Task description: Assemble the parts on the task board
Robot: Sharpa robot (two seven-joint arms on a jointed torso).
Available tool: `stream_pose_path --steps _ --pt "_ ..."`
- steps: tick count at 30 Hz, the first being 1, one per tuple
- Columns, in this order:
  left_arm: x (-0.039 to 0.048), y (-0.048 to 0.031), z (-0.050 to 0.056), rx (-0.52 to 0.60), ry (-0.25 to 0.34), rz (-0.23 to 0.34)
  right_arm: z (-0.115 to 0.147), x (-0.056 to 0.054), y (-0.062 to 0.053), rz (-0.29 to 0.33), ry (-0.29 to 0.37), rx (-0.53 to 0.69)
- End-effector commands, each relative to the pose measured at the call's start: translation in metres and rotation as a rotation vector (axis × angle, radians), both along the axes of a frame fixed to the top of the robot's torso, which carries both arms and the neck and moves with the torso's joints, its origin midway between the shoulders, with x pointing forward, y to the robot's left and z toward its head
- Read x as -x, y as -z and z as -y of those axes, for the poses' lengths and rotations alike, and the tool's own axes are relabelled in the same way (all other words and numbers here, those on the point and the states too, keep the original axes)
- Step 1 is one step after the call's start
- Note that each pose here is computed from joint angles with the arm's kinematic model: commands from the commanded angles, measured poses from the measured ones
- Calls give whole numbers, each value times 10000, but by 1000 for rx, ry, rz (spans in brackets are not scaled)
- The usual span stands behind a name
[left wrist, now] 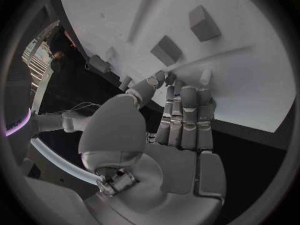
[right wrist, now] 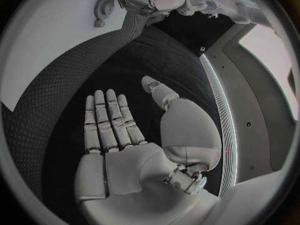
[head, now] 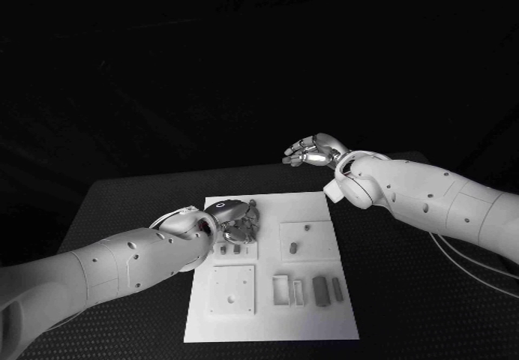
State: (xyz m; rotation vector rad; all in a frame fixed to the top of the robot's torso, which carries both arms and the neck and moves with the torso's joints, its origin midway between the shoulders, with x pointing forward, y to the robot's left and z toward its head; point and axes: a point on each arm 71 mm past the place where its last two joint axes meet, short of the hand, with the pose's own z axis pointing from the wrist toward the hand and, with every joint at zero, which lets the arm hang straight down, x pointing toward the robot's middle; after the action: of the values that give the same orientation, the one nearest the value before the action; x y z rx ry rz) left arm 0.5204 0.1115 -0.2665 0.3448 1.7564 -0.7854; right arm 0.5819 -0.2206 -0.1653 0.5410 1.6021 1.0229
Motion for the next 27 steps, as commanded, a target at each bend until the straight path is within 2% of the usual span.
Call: stream_pose_path --steps 1,5,15,27 --pt "14 55 4 -22 -4 -23 -15 5 -1 2 -12 -6" --pt "5 65 -20 -31 -7 -33 -10 7 -1 1 -12 -7" --pt "3 82 16 -43 -1 -41 -18 9 -1 1 -14 -7" --pt "-7 80 24 -87 21 10 -22 13 -2 1 -16 -8"
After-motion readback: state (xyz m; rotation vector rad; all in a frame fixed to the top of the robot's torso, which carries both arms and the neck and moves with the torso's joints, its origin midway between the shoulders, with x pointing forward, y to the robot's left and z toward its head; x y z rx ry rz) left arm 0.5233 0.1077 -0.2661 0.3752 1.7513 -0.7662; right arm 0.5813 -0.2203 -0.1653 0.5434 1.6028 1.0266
